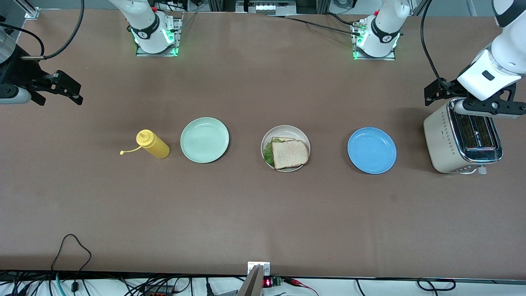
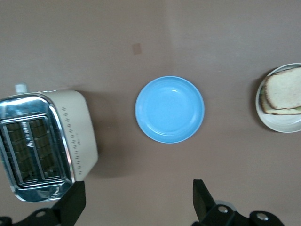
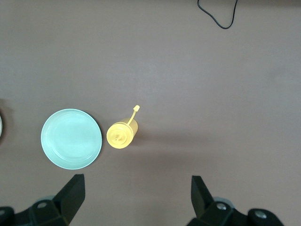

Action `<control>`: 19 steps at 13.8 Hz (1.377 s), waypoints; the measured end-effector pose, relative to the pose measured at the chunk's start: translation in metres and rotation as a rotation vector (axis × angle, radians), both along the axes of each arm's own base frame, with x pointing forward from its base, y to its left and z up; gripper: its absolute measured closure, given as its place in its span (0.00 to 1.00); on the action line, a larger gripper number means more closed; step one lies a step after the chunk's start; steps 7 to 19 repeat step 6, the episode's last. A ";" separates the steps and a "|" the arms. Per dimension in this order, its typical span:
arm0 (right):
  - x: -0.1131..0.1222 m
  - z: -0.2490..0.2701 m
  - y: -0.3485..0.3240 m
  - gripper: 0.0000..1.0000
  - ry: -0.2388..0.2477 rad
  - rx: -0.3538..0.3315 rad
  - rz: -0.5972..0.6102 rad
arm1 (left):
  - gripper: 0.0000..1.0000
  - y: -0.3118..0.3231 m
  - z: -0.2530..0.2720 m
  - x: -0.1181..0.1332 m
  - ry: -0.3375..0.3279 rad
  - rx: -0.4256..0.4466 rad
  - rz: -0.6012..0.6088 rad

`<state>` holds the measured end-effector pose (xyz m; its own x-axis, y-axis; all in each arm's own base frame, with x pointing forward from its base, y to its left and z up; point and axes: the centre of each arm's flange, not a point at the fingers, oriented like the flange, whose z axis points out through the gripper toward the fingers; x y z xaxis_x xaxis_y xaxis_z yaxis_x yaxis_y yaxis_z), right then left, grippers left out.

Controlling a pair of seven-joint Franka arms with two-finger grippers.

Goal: Make sandwich in beige plate with both arms

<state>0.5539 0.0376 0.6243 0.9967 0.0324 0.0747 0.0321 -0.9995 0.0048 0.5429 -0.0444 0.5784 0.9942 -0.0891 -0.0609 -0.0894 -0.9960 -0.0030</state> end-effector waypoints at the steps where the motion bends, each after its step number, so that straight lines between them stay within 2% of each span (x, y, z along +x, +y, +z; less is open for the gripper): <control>1: 0.000 0.000 0.000 0.00 0.000 0.000 0.000 | 0.00 0.000 0.000 0.000 0.002 -0.024 0.007; 19: 0.000 0.000 0.001 0.00 0.001 0.006 0.000 | 0.00 0.002 0.001 0.000 0.002 -0.040 0.016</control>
